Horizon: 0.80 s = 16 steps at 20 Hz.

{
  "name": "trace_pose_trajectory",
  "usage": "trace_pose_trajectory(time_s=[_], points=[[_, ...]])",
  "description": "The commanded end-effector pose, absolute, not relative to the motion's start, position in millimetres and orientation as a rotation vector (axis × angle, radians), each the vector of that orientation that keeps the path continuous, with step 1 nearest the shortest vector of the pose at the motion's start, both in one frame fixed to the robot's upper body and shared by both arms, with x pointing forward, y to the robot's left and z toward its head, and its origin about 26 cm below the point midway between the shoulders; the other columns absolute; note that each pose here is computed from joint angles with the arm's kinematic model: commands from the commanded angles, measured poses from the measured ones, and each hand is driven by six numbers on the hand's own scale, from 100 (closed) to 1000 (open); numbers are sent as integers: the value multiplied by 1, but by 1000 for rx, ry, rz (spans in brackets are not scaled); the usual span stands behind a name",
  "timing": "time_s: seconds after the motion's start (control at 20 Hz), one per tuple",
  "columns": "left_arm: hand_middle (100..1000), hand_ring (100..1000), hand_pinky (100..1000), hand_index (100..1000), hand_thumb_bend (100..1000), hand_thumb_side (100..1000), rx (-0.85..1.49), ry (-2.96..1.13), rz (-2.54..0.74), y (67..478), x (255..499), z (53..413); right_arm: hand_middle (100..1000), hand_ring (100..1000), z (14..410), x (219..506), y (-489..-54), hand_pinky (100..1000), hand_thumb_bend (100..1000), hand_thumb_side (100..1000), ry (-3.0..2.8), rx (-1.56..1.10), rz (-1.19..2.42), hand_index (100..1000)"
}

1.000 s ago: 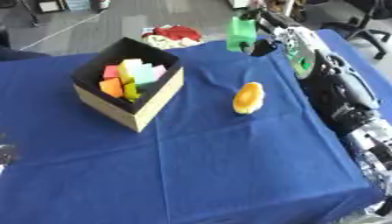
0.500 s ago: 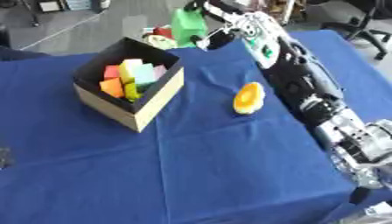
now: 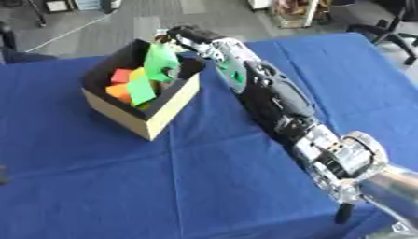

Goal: Pick up objects on the table and place them in the box.

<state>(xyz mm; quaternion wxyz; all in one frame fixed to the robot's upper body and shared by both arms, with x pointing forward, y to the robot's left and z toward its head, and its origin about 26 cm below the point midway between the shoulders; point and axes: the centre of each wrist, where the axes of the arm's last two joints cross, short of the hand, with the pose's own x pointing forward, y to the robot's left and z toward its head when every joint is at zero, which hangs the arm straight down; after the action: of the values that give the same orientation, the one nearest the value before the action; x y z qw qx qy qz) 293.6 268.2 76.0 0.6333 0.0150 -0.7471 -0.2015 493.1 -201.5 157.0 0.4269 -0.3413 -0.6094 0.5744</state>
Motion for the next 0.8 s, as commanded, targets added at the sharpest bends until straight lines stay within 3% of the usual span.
trace_pose_trajectory(time_s=[0.05,0.2,0.4,0.6,0.8], points=[[646,639,786,835,455,597,32,-1736,-472,267,296,84,936,890,173,495,-199,931,480,404,-1563,-959,1442,1000],[646,639,786,835,453,598,34,-1735,-471,267,296,84,980,925,184,494,-198,960,490,396,-1602,-1006,1471,1000],[646,638,786,835,454,598,44,-1734,-467,269,295,84,969,915,215,489,-207,957,449,367,-1711,-1032,1440,1000],[645,638,786,835,454,598,70,-1732,-458,274,295,84,904,881,240,476,-239,934,324,279,-1810,-943,1413,1000],[645,638,785,834,455,597,109,-1724,-448,281,293,84,908,890,251,445,-285,938,330,298,-1730,-793,1606,1000]])
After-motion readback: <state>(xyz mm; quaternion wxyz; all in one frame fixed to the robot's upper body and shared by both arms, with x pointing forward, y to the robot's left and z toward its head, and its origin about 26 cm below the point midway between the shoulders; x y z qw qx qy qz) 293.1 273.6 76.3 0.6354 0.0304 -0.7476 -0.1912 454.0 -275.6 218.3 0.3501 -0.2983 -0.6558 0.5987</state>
